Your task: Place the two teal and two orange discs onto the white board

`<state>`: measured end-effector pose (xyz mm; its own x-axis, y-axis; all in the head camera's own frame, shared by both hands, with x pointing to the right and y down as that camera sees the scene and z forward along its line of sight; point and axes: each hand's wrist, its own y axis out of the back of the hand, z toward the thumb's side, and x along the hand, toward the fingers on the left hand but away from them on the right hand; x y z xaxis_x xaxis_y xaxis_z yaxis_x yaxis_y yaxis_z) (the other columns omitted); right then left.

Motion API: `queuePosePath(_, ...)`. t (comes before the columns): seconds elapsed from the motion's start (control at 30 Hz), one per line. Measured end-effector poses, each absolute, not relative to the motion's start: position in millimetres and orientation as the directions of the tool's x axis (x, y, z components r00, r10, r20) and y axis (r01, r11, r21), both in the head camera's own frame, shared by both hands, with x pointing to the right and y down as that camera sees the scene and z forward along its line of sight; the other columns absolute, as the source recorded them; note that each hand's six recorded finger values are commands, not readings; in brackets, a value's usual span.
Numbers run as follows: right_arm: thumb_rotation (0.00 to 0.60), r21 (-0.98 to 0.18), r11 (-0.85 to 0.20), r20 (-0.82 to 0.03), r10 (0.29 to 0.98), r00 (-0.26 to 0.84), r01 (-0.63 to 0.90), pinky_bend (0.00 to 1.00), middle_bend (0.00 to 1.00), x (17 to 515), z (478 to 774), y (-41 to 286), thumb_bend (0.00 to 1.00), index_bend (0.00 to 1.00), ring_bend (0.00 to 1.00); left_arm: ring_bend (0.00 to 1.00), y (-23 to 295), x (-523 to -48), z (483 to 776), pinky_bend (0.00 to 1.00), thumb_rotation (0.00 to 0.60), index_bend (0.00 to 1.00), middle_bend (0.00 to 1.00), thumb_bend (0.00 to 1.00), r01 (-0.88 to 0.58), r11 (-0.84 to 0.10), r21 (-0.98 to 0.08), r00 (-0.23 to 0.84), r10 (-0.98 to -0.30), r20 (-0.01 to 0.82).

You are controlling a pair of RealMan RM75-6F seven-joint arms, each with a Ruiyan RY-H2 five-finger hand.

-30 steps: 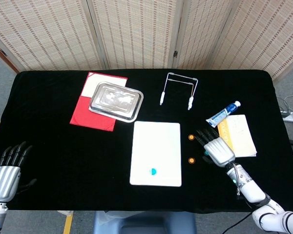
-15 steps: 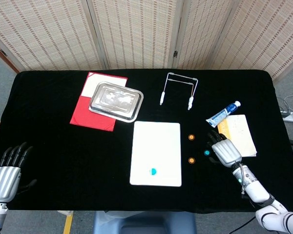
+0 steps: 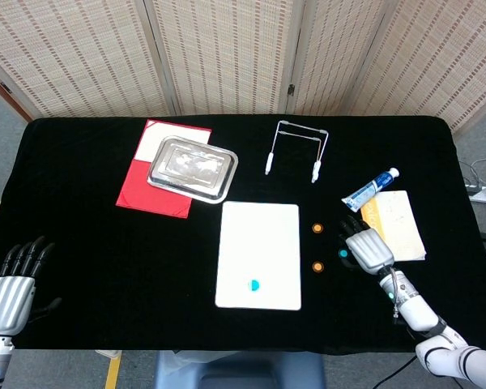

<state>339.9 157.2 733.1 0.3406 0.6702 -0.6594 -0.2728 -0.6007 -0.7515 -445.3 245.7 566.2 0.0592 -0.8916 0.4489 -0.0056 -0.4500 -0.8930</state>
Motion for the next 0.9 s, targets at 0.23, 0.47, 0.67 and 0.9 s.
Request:
queuePosePath(0.23, 0.600, -0.747, -0.606, -0.665, 0.666, 0.337, -0.276, 0.17, 0.15, 340.0, 736.3, 159.0, 0.41, 0.44, 0.06, 0.00, 245.7, -445.7, 567.4, 0.00, 0.600, 0.00, 0.00, 0.19, -0.006, -0.453, -0.892, 0.058, -0.890, 0.452)
queuePosePath(0.47, 0.600, -0.752, -0.598, -0.659, 0.672, 0.337, -0.278, 0.17, 0.16, 341.9, 734.5, 159.1, 0.41, 0.45, 0.07, 0.00, 246.3, -446.3, 568.1, 0.00, 0.600, 0.00, 0.00, 0.19, -0.005, -0.456, -0.890, 0.056, -0.889, 0.455)
queuePosePath(0.67, 0.600, -0.749, -0.599, -0.663, 0.669, 0.337, -0.285, 0.17, 0.15, 341.7, 734.8, 160.0, 0.41, 0.45, 0.07, 0.00, 246.2, -445.7, 568.8, 0.00, 0.600, 0.00, 0.00, 0.19, -0.006, -0.457, -0.890, 0.057, -0.888, 0.456)
queuePosePath(0.9, 0.600, -0.747, -0.599, -0.665, 0.669, 0.331, -0.290, 0.17, 0.19, 341.1, 737.6, 159.3, 0.41, 0.52, 0.10, 0.00, 246.4, -445.9, 570.2, 0.00, 0.600, 0.00, 0.00, 0.19, -0.006, -0.461, -0.887, 0.055, -0.886, 0.460)
